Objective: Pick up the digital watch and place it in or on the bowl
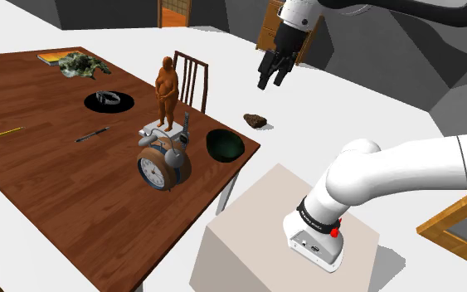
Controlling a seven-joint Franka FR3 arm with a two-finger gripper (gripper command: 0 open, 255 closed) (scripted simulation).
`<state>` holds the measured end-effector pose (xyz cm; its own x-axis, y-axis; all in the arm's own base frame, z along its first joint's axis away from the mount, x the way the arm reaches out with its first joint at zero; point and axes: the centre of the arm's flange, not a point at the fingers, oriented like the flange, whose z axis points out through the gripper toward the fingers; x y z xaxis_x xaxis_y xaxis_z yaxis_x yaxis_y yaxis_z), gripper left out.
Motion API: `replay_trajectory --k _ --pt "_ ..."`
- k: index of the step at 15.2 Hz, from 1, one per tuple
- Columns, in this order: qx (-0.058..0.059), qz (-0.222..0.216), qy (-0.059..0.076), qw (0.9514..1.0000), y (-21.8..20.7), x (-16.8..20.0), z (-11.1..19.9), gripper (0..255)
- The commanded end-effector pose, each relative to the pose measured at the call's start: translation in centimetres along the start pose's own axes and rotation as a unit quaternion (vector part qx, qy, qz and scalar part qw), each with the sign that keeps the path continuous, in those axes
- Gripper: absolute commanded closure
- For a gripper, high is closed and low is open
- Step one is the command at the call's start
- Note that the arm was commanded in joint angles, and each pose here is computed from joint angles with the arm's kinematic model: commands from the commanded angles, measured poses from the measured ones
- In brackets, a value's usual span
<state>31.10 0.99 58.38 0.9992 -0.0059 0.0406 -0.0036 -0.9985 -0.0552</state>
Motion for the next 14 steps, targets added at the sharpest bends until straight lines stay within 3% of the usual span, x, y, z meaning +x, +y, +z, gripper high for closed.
replay_trajectory --k 1,4,7,10,12,14 --pt "0.000 0.000 0.000 1.0000 0.0 0.0 0.0 0" --pt "-0.024 0.086 0.028 0.9956 -4.5 -0.5 1.6 0" --pt "-0.049 0.172 0.056 0.9823 -8.9 -0.1 3.4 0" --pt "-0.073 0.256 0.083 0.9603 -13.0 1.1 5.3 0" --pt "-0.088 0.311 0.100 0.9409 -15.6 2.3 6.7 0" --pt "-0.103 0.365 0.118 0.9178 -18.0 3.9 8.1 0"
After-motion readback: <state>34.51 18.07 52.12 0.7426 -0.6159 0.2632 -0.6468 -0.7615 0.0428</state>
